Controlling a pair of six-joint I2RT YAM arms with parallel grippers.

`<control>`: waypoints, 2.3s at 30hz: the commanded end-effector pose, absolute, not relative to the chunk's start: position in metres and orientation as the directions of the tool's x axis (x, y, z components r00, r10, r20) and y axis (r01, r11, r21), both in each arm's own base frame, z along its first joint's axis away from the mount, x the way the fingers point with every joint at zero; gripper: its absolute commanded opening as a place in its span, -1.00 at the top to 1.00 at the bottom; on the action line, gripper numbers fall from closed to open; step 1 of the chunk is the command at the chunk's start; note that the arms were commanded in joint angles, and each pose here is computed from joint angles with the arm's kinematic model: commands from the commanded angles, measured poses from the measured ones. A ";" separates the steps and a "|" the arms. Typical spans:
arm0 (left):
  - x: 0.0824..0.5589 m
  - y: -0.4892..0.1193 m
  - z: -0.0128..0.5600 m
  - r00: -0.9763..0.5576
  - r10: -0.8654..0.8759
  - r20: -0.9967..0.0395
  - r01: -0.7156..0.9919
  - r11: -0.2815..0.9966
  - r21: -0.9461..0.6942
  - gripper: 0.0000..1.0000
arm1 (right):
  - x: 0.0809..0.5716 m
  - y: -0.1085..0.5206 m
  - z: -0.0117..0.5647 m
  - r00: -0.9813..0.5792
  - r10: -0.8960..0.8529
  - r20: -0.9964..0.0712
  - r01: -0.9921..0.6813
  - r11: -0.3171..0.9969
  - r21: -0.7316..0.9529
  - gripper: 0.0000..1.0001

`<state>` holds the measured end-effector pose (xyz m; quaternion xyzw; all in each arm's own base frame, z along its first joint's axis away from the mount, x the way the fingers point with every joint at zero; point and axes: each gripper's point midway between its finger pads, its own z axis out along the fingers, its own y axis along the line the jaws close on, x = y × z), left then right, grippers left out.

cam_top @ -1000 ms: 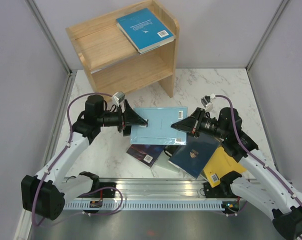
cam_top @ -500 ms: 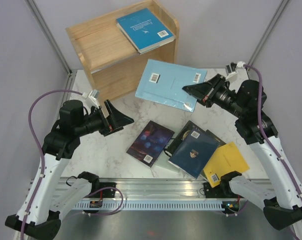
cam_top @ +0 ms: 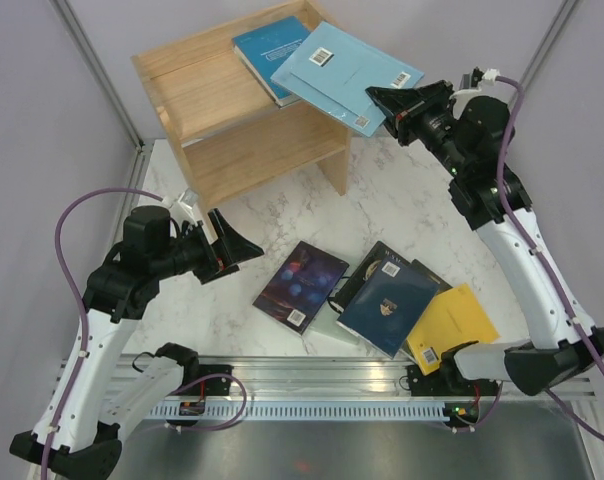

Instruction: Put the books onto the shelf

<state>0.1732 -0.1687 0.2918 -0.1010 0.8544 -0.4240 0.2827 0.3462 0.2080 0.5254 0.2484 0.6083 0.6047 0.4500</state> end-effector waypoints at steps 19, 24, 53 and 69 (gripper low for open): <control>0.163 -0.164 0.308 -0.804 -0.357 -0.474 0.155 0.644 -0.749 -1.00 | 0.416 0.251 0.532 -0.110 0.994 0.004 -0.056 -0.010 0.998 1.00; 0.163 -0.163 0.306 -0.805 -0.350 -0.479 0.156 0.654 -0.741 -1.00 | 0.426 0.260 0.523 -0.081 0.997 0.002 -0.028 -0.004 1.000 1.00; 0.178 -0.169 0.289 -0.835 -0.296 -0.463 0.158 0.678 -0.718 -0.99 | 0.402 0.229 0.490 -0.072 0.980 -0.184 0.009 0.185 0.983 -0.75; 0.177 -0.168 0.289 -0.834 -0.296 -0.465 0.160 0.677 -0.719 -1.00 | 0.433 0.260 0.474 -0.151 0.972 -0.182 0.012 0.186 0.982 0.46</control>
